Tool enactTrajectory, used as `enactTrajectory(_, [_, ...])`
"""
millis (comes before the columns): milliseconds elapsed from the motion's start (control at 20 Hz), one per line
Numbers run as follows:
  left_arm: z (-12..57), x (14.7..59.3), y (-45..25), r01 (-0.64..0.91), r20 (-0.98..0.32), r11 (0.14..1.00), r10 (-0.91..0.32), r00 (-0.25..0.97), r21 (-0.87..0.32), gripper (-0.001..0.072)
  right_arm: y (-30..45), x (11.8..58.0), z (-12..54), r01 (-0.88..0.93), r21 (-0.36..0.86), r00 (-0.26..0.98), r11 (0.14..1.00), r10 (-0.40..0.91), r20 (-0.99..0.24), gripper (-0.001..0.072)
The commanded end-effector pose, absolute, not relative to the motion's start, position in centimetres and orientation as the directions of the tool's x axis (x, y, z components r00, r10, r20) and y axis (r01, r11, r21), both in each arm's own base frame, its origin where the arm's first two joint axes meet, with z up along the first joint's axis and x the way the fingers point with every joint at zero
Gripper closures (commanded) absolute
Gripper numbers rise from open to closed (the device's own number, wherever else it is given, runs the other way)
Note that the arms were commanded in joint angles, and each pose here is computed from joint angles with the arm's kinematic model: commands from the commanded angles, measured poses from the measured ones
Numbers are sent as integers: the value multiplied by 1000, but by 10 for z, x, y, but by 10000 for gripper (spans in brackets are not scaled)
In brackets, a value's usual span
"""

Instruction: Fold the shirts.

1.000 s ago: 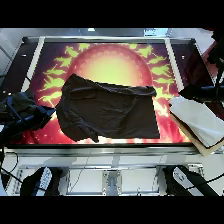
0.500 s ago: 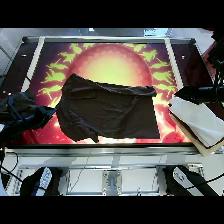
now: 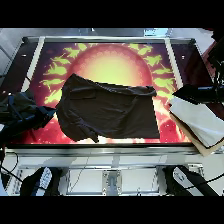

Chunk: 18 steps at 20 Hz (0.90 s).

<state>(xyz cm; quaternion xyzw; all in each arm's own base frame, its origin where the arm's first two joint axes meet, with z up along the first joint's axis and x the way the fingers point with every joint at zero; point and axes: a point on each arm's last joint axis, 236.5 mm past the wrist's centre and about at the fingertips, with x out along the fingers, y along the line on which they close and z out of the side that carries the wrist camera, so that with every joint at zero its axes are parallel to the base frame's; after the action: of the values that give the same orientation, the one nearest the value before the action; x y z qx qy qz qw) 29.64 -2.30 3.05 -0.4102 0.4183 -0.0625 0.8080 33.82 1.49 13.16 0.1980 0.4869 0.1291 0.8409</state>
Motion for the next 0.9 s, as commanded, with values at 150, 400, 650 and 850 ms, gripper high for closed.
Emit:
enactTrajectory(150, [-5, 263, -11, -300, -770, 756, -394, 502, -582, 220, 17, 336, 131, -39, 459, 482, 888, 419, -770, 247])
enactTrajectory(400, [-41, 246, -20, -404, -793, 694, -430, 432, -596, 204, 17, 336, 131, -67, 443, 484, 894, 418, -769, 247])
enactTrajectory(650, [-84, 241, -29, -460, -787, 639, -484, 382, -617, 195, 17, 335, 131, -76, 440, 479, 895, 420, -771, 248])
enactTrajectory(850, [-100, 252, -23, -502, -785, 603, -478, 395, -620, 189, 18, 333, 130, -78, 443, 471, 893, 424, -773, 248])
